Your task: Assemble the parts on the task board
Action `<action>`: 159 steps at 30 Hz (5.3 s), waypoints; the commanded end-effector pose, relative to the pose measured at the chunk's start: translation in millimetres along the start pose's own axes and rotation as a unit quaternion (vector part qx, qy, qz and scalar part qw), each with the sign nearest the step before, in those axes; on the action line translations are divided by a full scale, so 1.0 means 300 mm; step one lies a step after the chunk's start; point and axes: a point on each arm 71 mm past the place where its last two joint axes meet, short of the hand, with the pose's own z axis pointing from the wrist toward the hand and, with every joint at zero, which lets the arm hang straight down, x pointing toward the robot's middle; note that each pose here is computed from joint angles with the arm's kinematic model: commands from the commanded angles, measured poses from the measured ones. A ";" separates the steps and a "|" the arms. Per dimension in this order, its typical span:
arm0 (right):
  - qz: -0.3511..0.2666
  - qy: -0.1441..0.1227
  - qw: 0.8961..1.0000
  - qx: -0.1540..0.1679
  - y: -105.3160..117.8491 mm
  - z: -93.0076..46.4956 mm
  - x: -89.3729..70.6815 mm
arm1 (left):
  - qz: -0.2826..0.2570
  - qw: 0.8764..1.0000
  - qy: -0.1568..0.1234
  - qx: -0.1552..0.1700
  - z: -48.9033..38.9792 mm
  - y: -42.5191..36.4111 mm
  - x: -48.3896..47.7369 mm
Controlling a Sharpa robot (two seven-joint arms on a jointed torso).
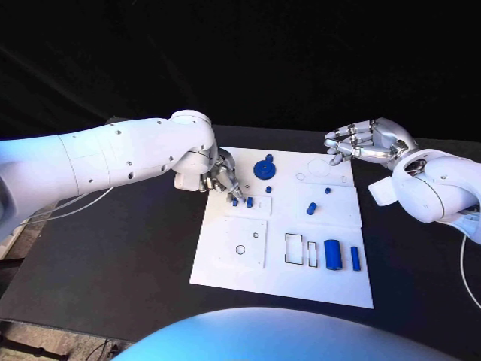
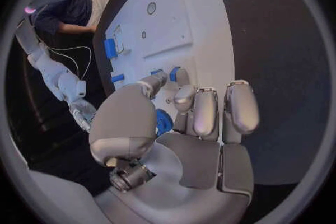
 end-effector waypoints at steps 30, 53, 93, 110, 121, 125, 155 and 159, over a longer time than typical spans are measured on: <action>0.001 0.003 1.000 0.001 -0.018 -0.001 0.002 | -0.105 0.942 -0.221 0.230 -0.147 -0.041 -0.058; -0.005 -0.008 1.000 -0.007 -0.019 -0.001 -0.001 | 0.213 0.873 -0.317 0.303 -0.024 -0.215 0.047; -0.004 -0.007 1.000 -0.007 -0.017 -0.002 0.004 | 0.254 0.896 -0.259 0.256 0.046 -0.230 0.056; -0.003 -0.005 1.000 -0.007 -0.016 -0.005 0.005 | 0.252 0.904 -0.241 0.249 0.062 -0.230 0.061; -0.003 -0.005 1.000 -0.008 -0.015 -0.006 0.007 | 0.252 0.908 -0.231 0.244 0.071 -0.226 0.064; -0.003 -0.004 1.000 -0.008 -0.014 -0.006 0.008 | 0.252 0.909 -0.229 0.242 0.073 -0.225 0.065; -0.004 -0.007 1.000 -0.008 -0.017 -0.006 0.001 | 0.209 0.887 -0.298 0.285 0.015 -0.211 0.039; -0.004 -0.008 1.000 -0.007 -0.018 -0.006 -0.001 | 0.199 0.881 -0.314 0.293 -0.016 -0.211 0.022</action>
